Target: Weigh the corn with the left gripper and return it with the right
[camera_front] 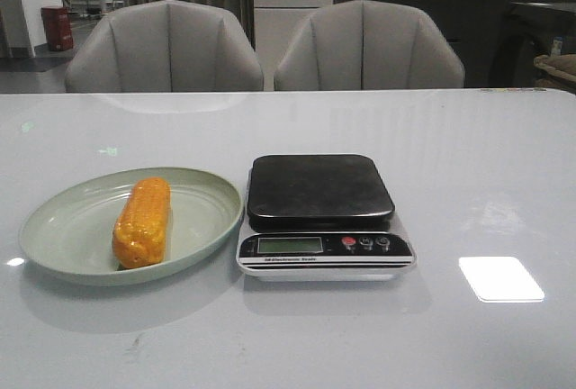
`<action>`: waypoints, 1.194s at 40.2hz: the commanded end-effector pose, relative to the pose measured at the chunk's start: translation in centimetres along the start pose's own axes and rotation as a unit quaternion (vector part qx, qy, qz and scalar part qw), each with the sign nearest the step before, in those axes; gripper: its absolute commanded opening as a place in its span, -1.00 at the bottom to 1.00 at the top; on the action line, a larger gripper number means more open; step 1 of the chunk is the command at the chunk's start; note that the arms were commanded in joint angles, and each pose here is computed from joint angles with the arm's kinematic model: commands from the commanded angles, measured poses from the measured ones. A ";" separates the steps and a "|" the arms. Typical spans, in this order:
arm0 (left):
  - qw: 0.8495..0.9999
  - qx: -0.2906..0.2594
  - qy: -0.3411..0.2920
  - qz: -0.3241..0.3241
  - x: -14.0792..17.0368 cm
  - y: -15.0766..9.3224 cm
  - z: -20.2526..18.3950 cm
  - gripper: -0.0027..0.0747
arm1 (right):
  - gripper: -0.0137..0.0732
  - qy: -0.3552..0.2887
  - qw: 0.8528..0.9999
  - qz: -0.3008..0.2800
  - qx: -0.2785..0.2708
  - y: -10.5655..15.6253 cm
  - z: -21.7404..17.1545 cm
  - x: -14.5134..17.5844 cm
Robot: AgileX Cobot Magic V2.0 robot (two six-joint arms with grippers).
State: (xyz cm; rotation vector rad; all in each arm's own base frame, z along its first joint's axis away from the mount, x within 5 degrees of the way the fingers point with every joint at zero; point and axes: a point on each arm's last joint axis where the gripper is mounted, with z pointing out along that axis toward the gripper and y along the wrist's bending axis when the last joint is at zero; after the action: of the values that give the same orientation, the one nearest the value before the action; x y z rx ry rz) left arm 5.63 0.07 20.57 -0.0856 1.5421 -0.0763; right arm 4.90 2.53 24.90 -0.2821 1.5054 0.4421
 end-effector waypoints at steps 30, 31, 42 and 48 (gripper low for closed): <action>0.999 0.010 -0.051 -0.005 -0.9 -0.2 -0.2 -0.59 | -0.27 -0.063 0.978 -0.094 0.176 -2.3 -0.2 1.3; 0.999 0.010 -0.051 -0.005 -0.9 -0.2 -0.2 -0.59 | -0.27 -0.067 0.976 -0.095 0.182 -2.3 -0.3 1.6; 0.999 0.010 -0.050 -0.005 -0.9 -0.2 -0.2 -0.59 | -0.27 -0.073 0.968 -0.104 0.215 -2.7 -0.9 3.1; 0.999 0.010 -0.050 -0.005 -0.9 -0.2 -0.2 -0.59 | -0.27 -0.076 0.968 -0.104 0.215 -2.7 -0.9 3.1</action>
State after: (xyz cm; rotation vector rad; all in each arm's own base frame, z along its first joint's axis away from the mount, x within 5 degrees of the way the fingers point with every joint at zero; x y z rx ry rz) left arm 5.63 0.06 20.59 -0.0853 1.5398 -0.0765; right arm 5.61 0.16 20.85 -0.0540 1.4602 -0.0111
